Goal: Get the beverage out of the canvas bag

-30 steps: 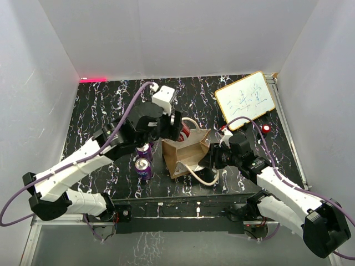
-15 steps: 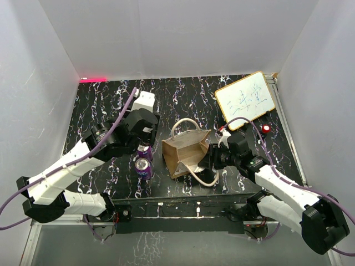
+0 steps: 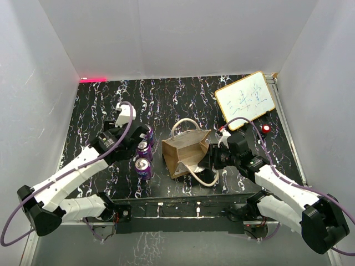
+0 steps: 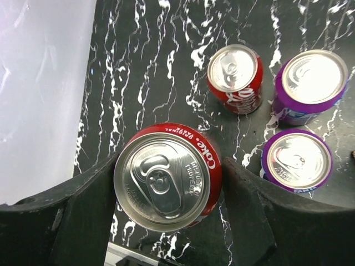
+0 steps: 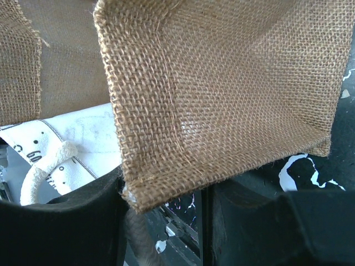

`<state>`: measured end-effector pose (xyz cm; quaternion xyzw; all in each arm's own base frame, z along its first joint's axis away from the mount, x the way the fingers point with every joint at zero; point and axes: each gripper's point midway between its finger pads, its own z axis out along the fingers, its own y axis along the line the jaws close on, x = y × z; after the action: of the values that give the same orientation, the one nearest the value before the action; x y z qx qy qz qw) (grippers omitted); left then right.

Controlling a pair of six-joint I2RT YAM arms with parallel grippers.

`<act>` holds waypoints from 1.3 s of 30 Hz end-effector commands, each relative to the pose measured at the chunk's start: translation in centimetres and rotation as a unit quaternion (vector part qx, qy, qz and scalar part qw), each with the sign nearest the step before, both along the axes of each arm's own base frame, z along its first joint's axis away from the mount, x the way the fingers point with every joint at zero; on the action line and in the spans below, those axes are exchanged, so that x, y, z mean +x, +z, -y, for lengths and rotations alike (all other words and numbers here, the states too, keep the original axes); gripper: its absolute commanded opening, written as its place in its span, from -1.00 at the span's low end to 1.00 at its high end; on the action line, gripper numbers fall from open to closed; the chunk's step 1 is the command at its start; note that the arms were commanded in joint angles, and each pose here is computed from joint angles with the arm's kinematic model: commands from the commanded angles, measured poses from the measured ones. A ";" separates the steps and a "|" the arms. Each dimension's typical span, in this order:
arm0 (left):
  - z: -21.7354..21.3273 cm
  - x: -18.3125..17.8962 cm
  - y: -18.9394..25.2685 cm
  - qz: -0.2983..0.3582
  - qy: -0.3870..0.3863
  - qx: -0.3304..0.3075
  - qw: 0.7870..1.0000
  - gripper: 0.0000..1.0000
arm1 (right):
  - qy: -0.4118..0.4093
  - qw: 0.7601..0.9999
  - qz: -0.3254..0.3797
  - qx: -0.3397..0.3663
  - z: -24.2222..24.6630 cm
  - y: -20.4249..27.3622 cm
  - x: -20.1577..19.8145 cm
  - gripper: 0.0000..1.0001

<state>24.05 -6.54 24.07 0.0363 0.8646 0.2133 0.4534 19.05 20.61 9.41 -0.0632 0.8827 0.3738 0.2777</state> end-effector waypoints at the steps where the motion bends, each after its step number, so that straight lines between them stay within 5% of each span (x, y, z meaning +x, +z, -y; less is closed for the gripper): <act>1: -0.6 1.4 -0.7 0.058 0.038 -0.044 0.997 -1.00 | -0.006 1.000 0.029 0.003 -0.3 1.2 1.3 -0.10; 9: -0.4 3.3 -5.7 0.042 0.059 -0.063 0.995 -1.00 | -0.011 0.999 0.044 0.016 -0.7 3.3 2.1 -0.01; 19: -0.1 4.0 -9.3 0.025 0.070 -0.077 0.994 -1.00 | -0.053 0.996 0.078 0.006 -0.2 7.4 4.2 0.97; 39: -0.4 3.2 -12.2 0.008 0.108 -0.087 0.990 -0.96 | -0.129 0.972 0.195 -0.015 3.2 19.1 5.9 0.98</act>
<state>26.51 -6.63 10.70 -0.0665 0.8919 0.1788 0.4100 24.94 18.48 26.20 -0.0261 0.8316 0.3167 0.4556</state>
